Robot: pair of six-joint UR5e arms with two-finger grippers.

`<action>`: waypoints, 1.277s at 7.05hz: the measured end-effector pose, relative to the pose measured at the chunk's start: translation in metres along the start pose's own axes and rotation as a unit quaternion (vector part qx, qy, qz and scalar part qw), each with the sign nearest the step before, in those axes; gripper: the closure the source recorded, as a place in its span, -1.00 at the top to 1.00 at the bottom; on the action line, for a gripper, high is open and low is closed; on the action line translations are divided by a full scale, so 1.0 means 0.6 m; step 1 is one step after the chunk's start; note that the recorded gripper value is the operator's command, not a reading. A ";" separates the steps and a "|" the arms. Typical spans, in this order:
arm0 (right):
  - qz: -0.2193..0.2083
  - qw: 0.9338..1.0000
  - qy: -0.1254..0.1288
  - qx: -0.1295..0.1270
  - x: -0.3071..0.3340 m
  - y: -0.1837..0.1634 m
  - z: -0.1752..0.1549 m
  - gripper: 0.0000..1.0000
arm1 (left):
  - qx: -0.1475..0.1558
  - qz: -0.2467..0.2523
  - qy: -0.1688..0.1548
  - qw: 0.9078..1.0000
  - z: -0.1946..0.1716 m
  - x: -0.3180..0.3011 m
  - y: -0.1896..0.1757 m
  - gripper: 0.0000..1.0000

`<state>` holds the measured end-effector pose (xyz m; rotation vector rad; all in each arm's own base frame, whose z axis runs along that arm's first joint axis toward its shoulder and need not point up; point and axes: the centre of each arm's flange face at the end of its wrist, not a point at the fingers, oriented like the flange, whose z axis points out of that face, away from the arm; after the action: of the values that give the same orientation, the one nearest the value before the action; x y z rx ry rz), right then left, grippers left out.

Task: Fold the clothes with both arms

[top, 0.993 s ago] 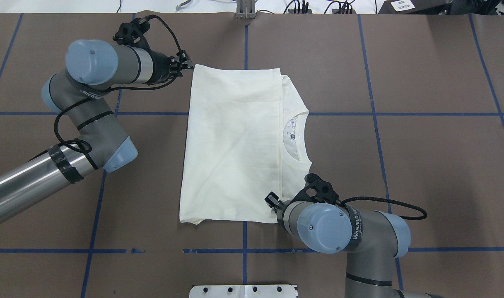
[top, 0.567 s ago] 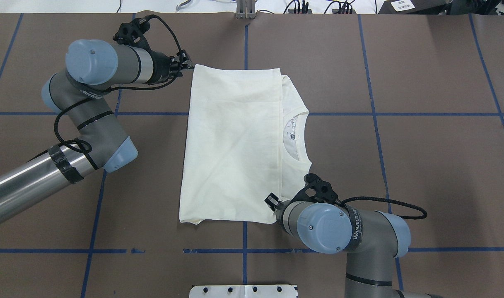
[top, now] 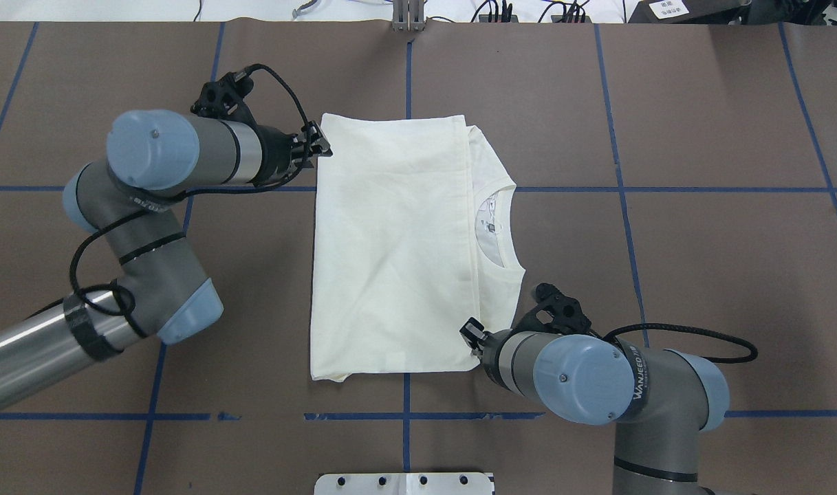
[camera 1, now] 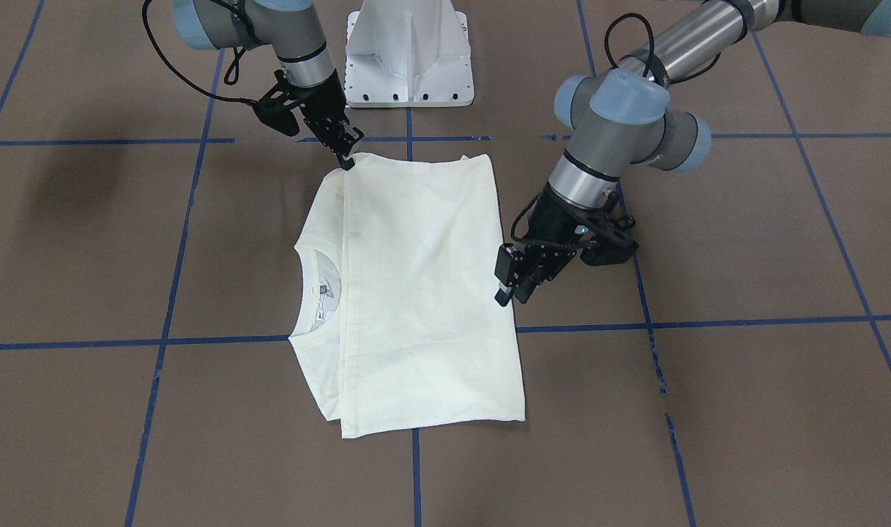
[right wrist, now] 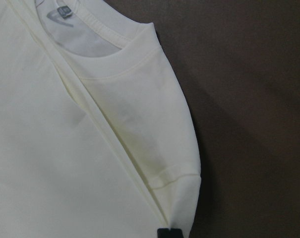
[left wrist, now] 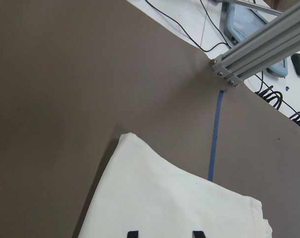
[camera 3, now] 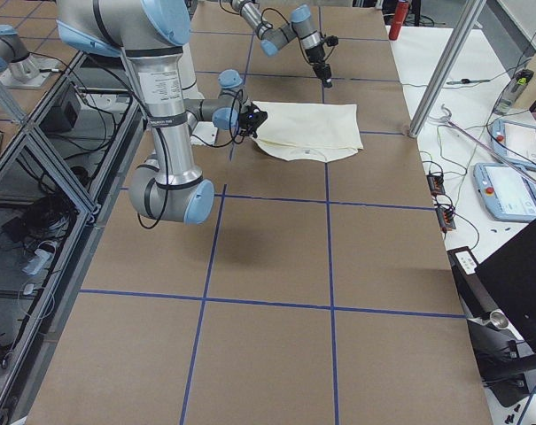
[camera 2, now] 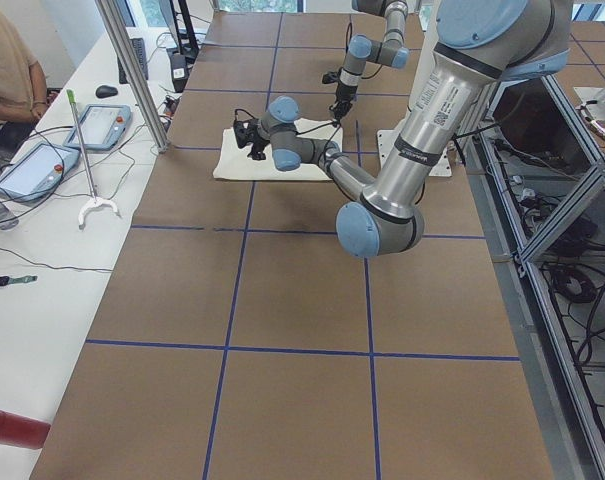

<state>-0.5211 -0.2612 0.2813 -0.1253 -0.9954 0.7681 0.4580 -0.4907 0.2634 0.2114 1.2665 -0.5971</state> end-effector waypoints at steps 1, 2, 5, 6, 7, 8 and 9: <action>-0.002 1.000 0.001 -0.004 0.010 0.003 -0.008 -1.00 | -0.010 -0.015 -0.007 1.000 -0.035 -0.023 0.067 0.07; -0.006 1.000 0.003 -0.006 0.018 0.010 -0.009 -1.00 | -0.021 -0.026 -0.017 0.999 -0.061 -0.060 0.131 0.09; -0.010 1.000 0.005 -0.009 0.027 0.021 -0.008 -1.00 | -0.036 -0.045 -0.073 0.996 -0.068 -0.172 0.304 0.20; -0.010 1.000 0.005 -0.010 0.027 0.022 -0.008 -1.00 | -0.042 -0.049 -0.088 0.994 -0.065 -0.186 0.337 0.19; -0.010 1.000 0.005 -0.010 0.027 0.023 -0.008 -1.00 | -0.048 -0.050 -0.095 0.993 -0.064 -0.193 0.358 0.17; -0.010 1.000 0.005 -0.010 0.027 0.023 -0.009 -1.00 | -0.053 -0.050 -0.097 0.993 -0.063 -0.194 0.372 0.14; -0.010 1.000 0.005 -0.010 0.027 0.023 -0.009 -1.00 | -0.058 -0.050 -0.096 0.992 -0.063 -0.191 0.382 0.02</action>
<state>-0.5194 -0.2397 0.2837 -0.1360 -0.9945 0.7383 0.5282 -0.2476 0.3200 -0.0058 1.1256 -0.6120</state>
